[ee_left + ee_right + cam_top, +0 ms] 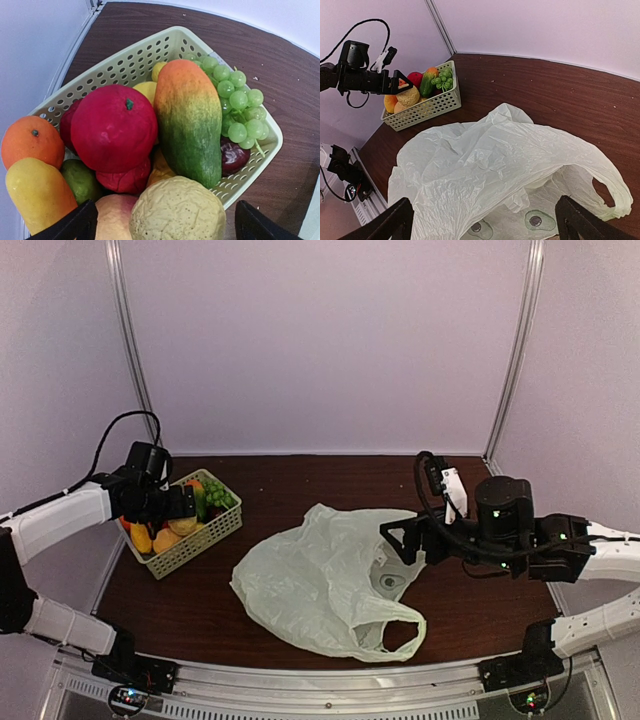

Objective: Untie the knot of the plastic bag and take out the fruit
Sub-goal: Place the fake fruit in the bin.

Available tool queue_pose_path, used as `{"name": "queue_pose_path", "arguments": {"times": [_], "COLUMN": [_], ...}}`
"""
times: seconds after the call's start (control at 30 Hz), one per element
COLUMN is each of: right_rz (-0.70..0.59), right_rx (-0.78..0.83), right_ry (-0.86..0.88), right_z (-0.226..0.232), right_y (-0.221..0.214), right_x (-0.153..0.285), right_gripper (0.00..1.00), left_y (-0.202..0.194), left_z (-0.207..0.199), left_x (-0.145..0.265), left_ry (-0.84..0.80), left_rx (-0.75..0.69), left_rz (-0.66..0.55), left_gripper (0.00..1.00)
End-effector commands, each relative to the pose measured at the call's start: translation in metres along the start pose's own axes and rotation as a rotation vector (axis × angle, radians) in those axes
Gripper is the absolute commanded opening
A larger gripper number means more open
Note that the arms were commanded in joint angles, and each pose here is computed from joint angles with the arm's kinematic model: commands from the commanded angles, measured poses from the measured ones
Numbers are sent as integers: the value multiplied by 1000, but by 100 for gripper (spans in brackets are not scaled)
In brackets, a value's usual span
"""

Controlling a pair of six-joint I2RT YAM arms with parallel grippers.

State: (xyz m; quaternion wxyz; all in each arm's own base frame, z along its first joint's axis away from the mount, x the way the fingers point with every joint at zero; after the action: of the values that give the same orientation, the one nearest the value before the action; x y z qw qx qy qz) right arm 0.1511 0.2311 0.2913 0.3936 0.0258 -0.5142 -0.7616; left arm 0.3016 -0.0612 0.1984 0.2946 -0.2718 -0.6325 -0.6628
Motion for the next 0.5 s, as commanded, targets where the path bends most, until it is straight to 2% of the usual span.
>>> {"name": "queue_pose_path", "arguments": {"times": [0.0, 0.3, 0.47], "right_rz": [17, 17, 32], "right_rx": [-15, -30, -22], "right_ry": [-17, -33, -132], "right_z": [-6, -8, -19], "right_y": [-5, -4, -2], "right_x": [1, 3, -1], "right_gripper": [99, 99, 99], "left_y": [2, 10, 17], "left_z": [2, 2, 3], "left_x": [5, 31, 56], "left_ry": [-11, -73, -112], "left_rx": [-10, -4, -12], "left_rz": [-34, -115, -175], "left_gripper": [97, 97, 97]}}
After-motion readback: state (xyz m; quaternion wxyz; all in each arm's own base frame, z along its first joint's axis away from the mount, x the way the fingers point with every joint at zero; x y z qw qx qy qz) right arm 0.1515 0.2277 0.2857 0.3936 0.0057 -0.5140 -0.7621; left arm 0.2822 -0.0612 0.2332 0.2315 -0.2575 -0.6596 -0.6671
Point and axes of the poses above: each gripper's point midway between its finger pads, its own x axis back along the fingers, its own z axis along the line the jaws close on, y = z × x, the point moved 7 cm from there along x, back along the fingers, and after that the axes turned 11 degrees about -x, right-handed, at the moved point
